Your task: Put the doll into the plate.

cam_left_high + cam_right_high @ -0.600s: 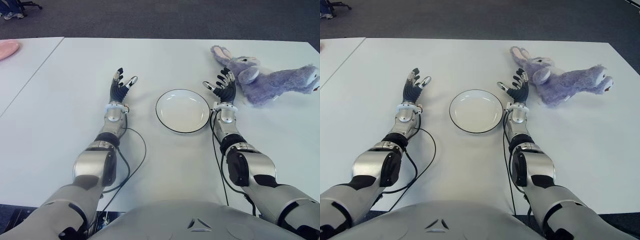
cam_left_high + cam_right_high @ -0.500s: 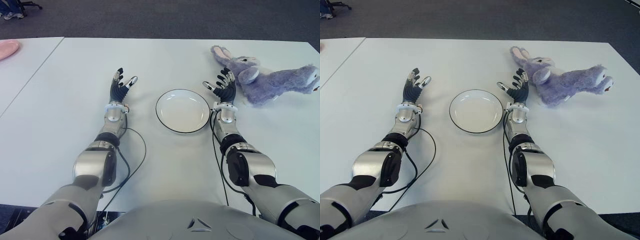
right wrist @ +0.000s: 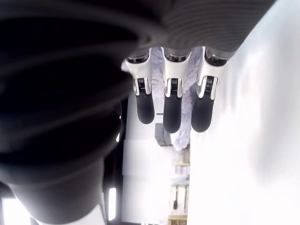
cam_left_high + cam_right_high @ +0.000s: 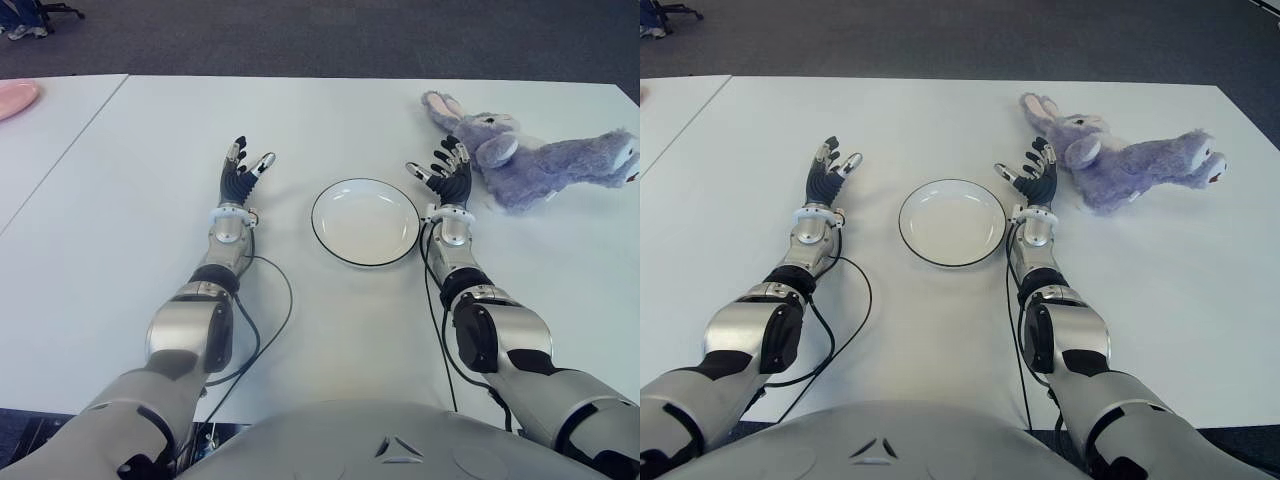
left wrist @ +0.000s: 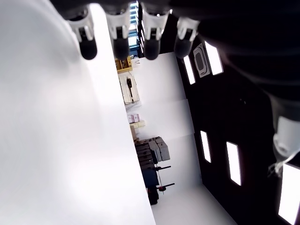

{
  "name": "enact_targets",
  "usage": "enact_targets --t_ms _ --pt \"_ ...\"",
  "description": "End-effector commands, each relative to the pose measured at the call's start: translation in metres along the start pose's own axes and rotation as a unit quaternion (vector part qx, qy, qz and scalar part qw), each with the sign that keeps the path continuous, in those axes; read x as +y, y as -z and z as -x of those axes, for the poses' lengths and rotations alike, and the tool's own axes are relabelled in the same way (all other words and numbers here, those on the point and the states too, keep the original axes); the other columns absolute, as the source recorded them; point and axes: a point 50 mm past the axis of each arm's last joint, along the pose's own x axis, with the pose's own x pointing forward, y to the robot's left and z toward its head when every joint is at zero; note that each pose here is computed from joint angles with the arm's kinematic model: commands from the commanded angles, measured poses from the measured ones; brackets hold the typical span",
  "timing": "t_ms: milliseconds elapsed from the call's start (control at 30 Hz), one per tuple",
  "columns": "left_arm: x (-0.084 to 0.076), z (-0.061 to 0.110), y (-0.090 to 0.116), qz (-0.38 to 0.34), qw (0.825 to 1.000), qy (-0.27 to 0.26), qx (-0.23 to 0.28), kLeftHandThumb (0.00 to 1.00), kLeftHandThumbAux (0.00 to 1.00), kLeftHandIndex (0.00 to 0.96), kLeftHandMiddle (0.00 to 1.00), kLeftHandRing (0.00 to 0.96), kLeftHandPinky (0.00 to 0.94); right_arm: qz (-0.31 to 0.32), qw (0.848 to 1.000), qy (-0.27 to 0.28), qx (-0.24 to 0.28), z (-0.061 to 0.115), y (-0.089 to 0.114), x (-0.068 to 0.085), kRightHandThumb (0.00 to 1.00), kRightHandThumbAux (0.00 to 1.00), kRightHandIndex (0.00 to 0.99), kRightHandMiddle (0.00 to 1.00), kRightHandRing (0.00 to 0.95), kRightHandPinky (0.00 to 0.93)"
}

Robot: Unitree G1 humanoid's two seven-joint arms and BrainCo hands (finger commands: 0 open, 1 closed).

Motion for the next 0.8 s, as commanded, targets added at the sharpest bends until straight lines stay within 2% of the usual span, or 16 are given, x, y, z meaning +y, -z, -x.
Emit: enact_targets --t_ms 33,200,367,600,800 --pt "-0.017 0.068 0.092 -0.013 0.976 0.028 0.218 0.0 0.506 0.049 0.076 0.054 0.041 0.039 0.983 -0.006 0.18 0.055 0.074 -0.005 0.084 0.869 0.149 0.17 0.196 0.233" --pt "-0.016 0.068 0.092 -0.012 0.975 0.027 0.218 0.0 0.497 0.049 0.076 0.055 0.046 0.031 0.988 -0.008 0.15 0.044 0.061 0.002 0.065 0.842 0.153 0.169 0.185 0.206" --pt "-0.015 0.068 0.092 -0.009 0.975 0.027 0.219 0.0 0.494 0.046 0.073 0.055 0.048 0.016 0.995 -0.009 0.098 0.023 0.035 0.011 0.045 0.835 0.16 0.166 0.178 0.212" --pt "-0.015 0.068 0.092 -0.009 0.975 0.028 0.219 0.0 0.507 0.046 0.071 0.052 0.045 0.003 0.999 -0.015 0.041 0.005 0.008 0.019 0.031 0.828 0.151 0.168 0.185 0.232" --pt "-0.014 0.069 0.093 -0.011 0.975 0.026 0.221 0.0 0.515 0.051 0.076 0.056 0.052 0.004 1.0 -0.021 0.01 -0.004 -0.006 0.02 0.029 0.814 0.13 0.165 0.183 0.221"
